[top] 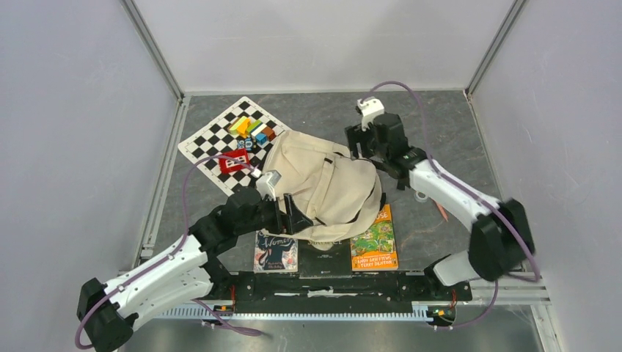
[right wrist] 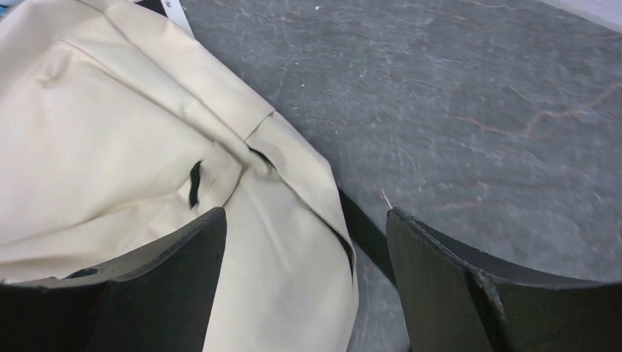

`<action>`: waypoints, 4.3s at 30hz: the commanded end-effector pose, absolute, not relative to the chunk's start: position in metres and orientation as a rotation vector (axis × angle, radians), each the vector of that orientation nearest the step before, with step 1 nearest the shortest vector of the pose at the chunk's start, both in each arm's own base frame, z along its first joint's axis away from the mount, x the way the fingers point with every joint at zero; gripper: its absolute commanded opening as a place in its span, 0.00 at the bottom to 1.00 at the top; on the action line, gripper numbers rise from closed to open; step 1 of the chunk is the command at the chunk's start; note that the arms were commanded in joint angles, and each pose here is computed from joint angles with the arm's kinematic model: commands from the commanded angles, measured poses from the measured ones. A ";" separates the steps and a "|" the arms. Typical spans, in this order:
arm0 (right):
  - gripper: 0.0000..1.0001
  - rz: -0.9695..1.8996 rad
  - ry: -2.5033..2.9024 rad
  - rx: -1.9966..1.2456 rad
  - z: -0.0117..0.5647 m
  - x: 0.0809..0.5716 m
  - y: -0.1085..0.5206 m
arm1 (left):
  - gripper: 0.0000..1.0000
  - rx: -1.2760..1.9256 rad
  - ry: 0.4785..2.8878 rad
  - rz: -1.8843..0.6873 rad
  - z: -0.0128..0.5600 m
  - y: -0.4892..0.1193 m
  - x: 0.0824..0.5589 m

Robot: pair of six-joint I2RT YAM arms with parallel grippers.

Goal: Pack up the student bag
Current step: Adjust the student bag at the center of the board, then unzip the student bag at the center of the board.

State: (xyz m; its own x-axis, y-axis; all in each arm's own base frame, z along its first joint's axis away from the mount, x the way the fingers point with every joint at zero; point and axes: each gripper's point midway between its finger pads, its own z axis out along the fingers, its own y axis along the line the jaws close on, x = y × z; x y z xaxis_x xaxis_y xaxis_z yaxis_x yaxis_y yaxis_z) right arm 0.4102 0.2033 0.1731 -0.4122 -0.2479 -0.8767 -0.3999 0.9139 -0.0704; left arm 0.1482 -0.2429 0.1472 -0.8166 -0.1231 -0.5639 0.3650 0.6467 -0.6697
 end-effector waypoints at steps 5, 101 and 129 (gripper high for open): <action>0.75 0.400 2.032 -0.442 0.166 0.310 0.212 | 0.88 -0.054 2.287 -1.069 0.146 -0.240 0.168; 0.00 0.127 2.141 -0.635 0.123 0.191 0.271 | 0.02 -0.418 2.238 -0.483 0.099 -0.104 0.248; 0.00 0.201 2.138 -0.538 0.121 0.178 0.252 | 0.02 -0.394 2.261 -0.426 0.098 -0.095 0.272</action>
